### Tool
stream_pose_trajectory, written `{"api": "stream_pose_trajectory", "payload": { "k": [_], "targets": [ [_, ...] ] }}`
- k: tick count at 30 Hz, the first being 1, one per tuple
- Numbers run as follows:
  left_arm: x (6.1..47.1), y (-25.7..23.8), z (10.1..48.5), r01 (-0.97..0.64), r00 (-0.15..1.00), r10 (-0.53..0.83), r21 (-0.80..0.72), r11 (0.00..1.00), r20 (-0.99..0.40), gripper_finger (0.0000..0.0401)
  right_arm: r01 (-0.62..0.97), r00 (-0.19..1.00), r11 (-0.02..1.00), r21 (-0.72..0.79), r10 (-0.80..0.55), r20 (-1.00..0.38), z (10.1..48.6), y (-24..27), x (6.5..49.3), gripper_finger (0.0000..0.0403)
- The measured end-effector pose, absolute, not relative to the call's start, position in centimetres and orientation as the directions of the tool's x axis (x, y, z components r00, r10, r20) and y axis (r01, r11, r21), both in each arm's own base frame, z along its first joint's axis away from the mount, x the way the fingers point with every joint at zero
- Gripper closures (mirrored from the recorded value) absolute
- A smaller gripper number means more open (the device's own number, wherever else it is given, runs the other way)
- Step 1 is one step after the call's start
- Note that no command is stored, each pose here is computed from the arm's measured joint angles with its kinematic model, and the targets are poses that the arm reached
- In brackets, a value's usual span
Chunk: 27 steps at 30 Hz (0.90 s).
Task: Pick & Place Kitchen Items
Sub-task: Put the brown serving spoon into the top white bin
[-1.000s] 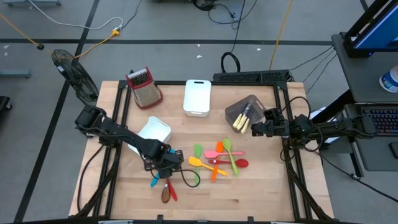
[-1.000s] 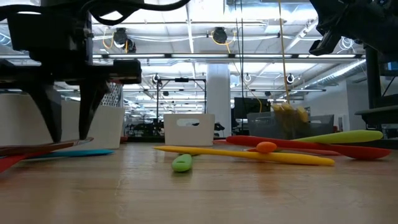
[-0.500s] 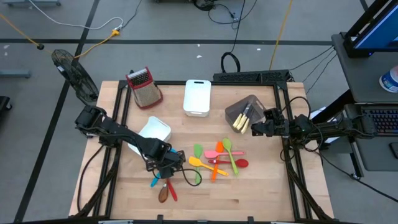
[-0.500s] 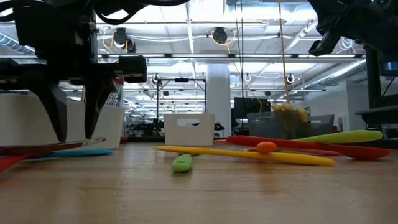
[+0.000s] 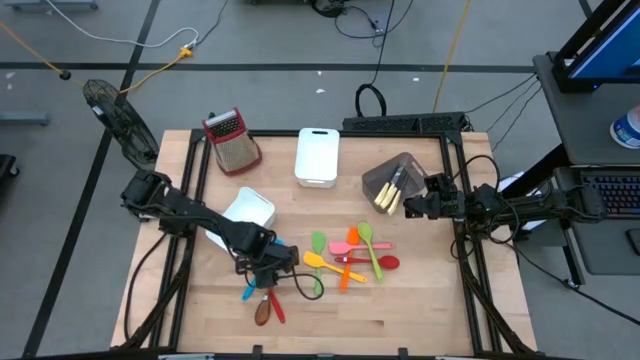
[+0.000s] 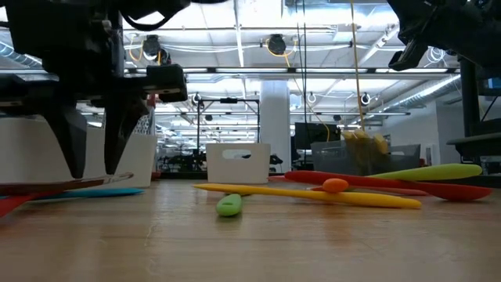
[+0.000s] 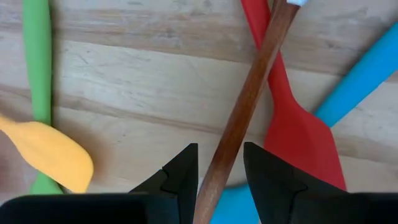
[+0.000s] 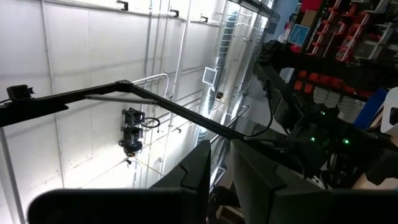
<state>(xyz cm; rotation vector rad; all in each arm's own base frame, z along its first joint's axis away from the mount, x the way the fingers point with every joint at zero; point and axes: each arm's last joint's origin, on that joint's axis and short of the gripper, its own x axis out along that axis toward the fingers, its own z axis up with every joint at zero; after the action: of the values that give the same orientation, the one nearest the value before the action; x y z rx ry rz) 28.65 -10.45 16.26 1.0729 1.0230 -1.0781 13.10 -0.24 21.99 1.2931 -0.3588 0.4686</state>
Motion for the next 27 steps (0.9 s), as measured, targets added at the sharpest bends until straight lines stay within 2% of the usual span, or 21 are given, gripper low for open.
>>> {"api": "stream_pose_trajectory", "payload": {
  "k": [10,13,20,27],
  "targets": [
    [29.6,-10.7,14.0,0.985,0.158,-0.123,0.149,0.083,-0.98,0.0271,-0.517,0.856,0.198,0.833,0.129,0.5,21.9,-0.2,13.1,0.0344],
    [29.6,-10.7,14.0,0.986,0.156,-0.123,0.146,0.081,-0.98,0.0292,-0.511,0.86,0.196,0.837,0.129,0.494,21.9,-0.2,13.2,0.0344],
    [29.5,-10.7,13.9,0.987,0.144,-0.124,0.135,0.083,-0.982,0.0371,-0.48,0.877,0.191,0.856,0.102,0.47,21.6,-0.3,13.3,0.0344],
    [29.6,-10.6,13.9,0.985,0.17,-0.097,0.165,0.056,-0.981,0.0369,-0.476,0.88,0.191,0.859,0.102,0.464,21.6,-0.3,13.3,0.0344]
  ]
}}
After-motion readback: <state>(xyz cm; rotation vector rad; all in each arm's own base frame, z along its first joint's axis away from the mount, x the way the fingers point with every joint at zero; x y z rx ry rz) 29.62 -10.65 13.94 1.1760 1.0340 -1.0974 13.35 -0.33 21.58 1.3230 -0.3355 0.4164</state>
